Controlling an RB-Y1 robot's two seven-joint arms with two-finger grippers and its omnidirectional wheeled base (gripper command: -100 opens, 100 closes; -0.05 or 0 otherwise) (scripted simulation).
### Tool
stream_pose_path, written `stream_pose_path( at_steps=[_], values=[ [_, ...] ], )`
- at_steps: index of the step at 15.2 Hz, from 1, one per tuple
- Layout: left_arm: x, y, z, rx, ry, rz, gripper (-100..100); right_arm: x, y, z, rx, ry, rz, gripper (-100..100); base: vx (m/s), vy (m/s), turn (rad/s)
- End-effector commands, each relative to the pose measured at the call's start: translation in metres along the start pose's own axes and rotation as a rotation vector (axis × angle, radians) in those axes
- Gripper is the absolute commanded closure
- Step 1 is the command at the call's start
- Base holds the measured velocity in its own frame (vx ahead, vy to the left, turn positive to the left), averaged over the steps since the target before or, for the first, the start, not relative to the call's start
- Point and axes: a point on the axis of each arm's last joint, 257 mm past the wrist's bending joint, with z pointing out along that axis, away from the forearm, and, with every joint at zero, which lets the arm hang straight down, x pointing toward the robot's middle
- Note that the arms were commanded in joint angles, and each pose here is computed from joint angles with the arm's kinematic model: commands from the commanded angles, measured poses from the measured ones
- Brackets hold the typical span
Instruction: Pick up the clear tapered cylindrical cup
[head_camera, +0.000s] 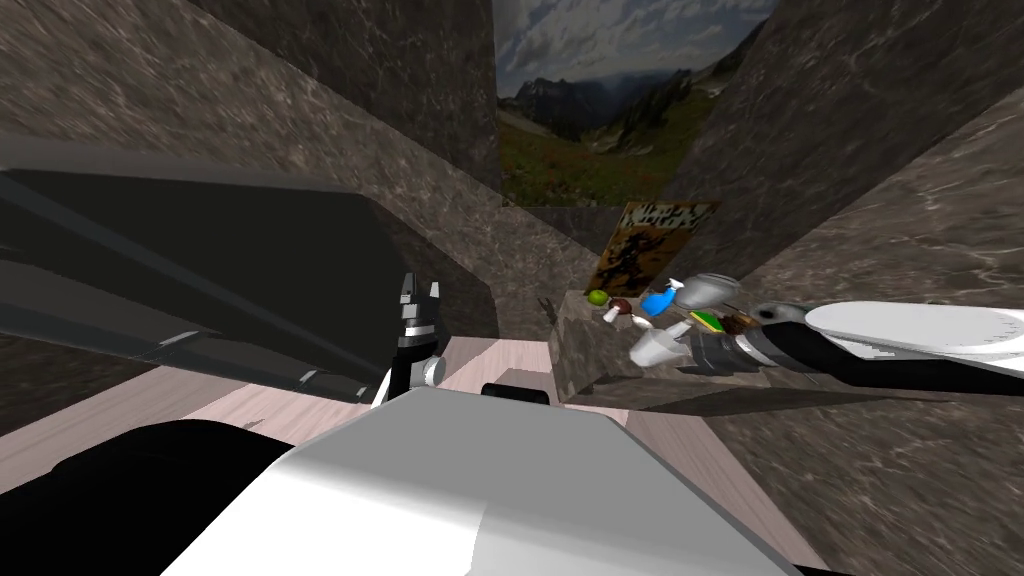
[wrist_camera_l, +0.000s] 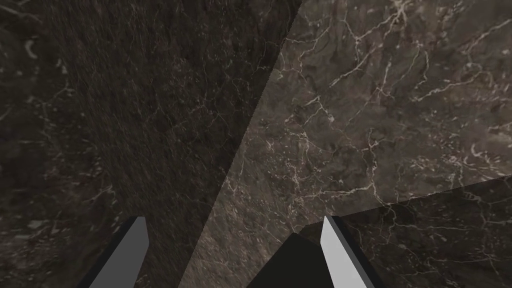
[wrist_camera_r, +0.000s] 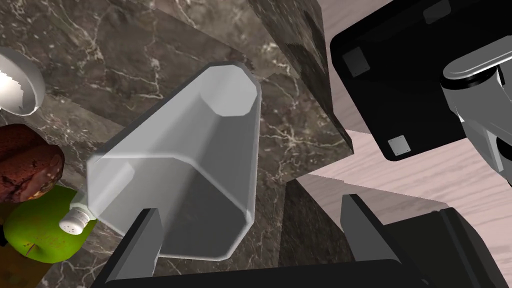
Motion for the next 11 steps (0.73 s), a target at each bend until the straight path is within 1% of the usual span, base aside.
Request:
stream_pose_path(
  at_steps=[1, 2, 3, 5, 6, 7, 11],
  values=[
    [0.0, 0.0, 0.0, 0.0, 0.0, 0.0, 0, 0.006, 0.005, 0.001, -0.01, 0.013, 0.0, -100, 0.075, 0.003, 0.01],
    [0.0, 0.0, 0.0, 0.0, 0.0, 0.0, 0, 0.002, 0.003, -0.001, -0.004, 0.005, 0.0, -100, 0.035, 0.003, 0.003],
    [0.0, 0.0, 0.0, 0.0, 0.0, 0.0, 0, 0.013, 0.007, 0.008, 0.002, 0.004, 0.009, -100, 0.019, 0.011, 0.072],
    [0.0, 0.0, 0.0, 0.0, 0.0, 0.0, 0, 0.023, 0.011, 0.016, 0.008, 0.002, 0.019, -100, 0.008, 0.019, 0.104],
    [0.0, 0.0, 0.0, 0.0, 0.0, 0.0, 0, 0.017, 0.008, 0.011, 0.003, 0.002, 0.014, -100, 0.003, 0.012, 0.038],
    [0.0, 0.0, 0.0, 0.0, 0.0, 0.0, 0, 0.018, 0.008, 0.012, 0.005, 0.002, 0.014, 100, 0.0, 0.0, 0.0],
    [0.0, 0.0, 0.0, 0.0, 0.0, 0.0, 0, 0.02, 0.008, 0.012, 0.005, 0.005, 0.023, 100, 0.0, 0.0, -0.012]
  ],
)
